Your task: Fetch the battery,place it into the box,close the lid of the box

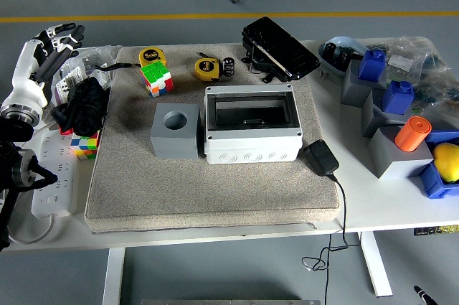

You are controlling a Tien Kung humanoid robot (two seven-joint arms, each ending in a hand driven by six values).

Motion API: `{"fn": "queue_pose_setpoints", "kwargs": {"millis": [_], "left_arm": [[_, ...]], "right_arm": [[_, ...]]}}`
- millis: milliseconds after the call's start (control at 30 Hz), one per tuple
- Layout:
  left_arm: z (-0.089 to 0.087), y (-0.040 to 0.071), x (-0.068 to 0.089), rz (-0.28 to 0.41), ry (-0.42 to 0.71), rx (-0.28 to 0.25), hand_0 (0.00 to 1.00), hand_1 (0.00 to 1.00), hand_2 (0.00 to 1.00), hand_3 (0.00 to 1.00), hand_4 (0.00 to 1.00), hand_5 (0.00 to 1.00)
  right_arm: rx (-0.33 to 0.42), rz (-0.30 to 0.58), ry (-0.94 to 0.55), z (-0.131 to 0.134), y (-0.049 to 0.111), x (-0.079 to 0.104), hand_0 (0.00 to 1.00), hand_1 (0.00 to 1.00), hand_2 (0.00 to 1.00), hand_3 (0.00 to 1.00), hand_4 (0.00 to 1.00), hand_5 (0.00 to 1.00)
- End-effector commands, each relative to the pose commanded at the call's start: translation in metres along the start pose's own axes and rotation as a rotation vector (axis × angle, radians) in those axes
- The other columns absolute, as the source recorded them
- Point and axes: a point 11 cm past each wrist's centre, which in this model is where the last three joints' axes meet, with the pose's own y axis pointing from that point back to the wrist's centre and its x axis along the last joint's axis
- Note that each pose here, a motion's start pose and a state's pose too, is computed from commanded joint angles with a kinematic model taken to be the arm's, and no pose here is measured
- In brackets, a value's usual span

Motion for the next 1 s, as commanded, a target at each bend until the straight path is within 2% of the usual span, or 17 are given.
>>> {"fn": "queue_pose_setpoints", "kwargs": {"millis": [1000], "left_arm": [[-0.0016, 0.0, 0.008, 0.014, -0.006, 0.014, 0.713, 0.719, 0.682, 0.715, 0.998, 0.587]], "right_arm": [[0.005, -0.002, -0.003, -0.0006, 0.0, 0.0012, 0.714, 0.696, 0.689, 0.603, 0.988, 0.503]]}}
